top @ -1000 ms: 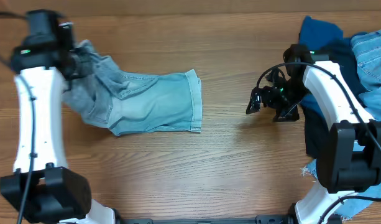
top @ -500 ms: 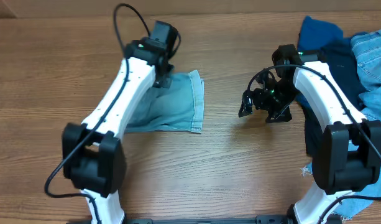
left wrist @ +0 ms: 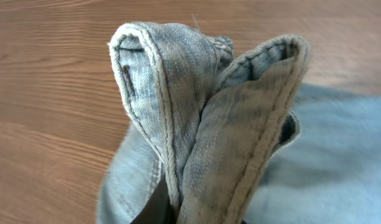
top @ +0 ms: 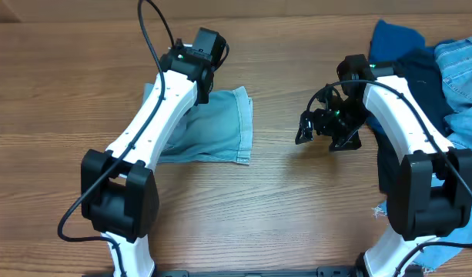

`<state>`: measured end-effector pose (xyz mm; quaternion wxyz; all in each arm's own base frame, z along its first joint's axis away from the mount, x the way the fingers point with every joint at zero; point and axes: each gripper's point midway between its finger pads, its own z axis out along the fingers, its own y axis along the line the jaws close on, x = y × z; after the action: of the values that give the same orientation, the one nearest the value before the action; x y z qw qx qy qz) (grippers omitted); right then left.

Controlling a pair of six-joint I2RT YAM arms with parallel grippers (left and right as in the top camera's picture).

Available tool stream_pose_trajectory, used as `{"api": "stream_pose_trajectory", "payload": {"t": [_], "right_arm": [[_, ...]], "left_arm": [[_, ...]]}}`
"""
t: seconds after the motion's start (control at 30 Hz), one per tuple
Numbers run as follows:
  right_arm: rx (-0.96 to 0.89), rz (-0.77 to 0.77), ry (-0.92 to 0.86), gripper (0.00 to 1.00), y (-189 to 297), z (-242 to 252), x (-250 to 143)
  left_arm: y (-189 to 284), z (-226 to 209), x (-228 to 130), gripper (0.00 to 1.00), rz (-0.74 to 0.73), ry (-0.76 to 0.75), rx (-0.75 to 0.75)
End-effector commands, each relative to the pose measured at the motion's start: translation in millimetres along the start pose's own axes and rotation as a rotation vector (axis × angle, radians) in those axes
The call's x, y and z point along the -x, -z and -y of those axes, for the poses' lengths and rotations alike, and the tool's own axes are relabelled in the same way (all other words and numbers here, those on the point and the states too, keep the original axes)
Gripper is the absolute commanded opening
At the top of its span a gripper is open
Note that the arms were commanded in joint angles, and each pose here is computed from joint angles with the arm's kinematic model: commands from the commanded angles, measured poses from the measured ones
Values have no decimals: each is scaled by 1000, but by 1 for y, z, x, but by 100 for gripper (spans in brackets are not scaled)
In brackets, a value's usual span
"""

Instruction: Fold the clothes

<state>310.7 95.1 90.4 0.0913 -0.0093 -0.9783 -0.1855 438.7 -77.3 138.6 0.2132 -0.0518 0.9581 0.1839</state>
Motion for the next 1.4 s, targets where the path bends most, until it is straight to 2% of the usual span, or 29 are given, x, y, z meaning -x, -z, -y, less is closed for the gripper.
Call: {"api": "stream_pose_trajectory", "payload": {"t": [0.0,0.27,0.47,0.53,0.57,0.6,0.63,0.73,0.8,0.97,1.07,1.13,1.17,1.2,1.37], "right_arm": [[8,29,26,100,6,-4,1],[8,35,36,100,6,-5,2],[9,37,37,100,6,-5,3],[9,37,37,100,6,-5,3],[9,37,37,100,6,-5,3],[9,37,37,100,6,-5,3],[9,37,37,100,6,-5,3],[9,37,37,100,6,-5,3],[9,37,37,100,6,-5,3],[8,34,40,100,6,-4,2],[38,24,77,100,5,-11,-1],[99,16,146,100,4,-26,-3],[150,11,201,100,3,-40,-6],[174,12,226,100,2,-49,-7],[261,63,334,100,-9,-101,1]], "left_arm": [[26,-28,33,4,134,182,47],[41,17,51,4,214,272,-122],[51,56,43,4,164,241,-288],[59,81,33,21,104,214,-421],[65,95,28,47,72,199,-499],[73,109,24,65,43,178,-580],[84,125,19,76,22,124,-678],[126,165,7,79,38,-130,-994],[140,172,3,80,63,-216,-1083],[130,153,19,67,103,-203,-1057],[115,113,43,63,139,-117,-999],[86,65,60,60,142,15,-839],[61,28,64,61,111,133,-710],[47,5,63,61,85,190,-643],[11,-59,41,61,-47,313,-525]]}}
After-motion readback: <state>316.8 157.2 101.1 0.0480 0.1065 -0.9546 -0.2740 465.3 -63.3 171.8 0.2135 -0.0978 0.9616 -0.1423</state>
